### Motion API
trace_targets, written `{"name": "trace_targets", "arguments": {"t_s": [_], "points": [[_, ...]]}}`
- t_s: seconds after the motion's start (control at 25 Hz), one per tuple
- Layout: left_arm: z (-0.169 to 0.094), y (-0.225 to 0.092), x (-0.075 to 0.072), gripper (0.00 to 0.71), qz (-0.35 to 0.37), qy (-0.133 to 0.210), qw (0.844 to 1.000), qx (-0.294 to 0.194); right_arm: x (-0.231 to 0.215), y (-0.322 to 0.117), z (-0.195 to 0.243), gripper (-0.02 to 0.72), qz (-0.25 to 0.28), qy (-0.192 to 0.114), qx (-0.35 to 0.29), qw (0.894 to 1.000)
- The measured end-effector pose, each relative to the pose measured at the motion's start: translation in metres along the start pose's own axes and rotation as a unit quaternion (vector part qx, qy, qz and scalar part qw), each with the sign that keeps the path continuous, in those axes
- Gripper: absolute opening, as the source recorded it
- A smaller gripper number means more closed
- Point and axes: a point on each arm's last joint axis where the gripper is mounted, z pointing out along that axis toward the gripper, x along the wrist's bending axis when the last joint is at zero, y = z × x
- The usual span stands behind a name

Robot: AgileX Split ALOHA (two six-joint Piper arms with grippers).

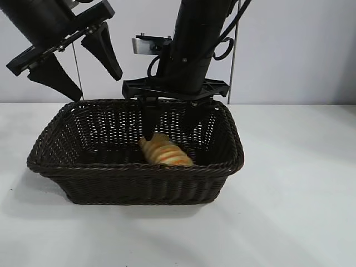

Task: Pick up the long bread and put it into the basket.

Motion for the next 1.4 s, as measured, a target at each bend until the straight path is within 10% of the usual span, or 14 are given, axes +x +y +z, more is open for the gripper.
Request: {"name": "trace_targets", "arguments": {"t_s": [1.4], "points": [[0.000, -0.001, 0.000, 0.540, 0.001, 0.001, 1.000, 0.003, -0.113, 0.013, -0.111, 0.519, 0.088, 0.028, -0.086, 0.992]]}}
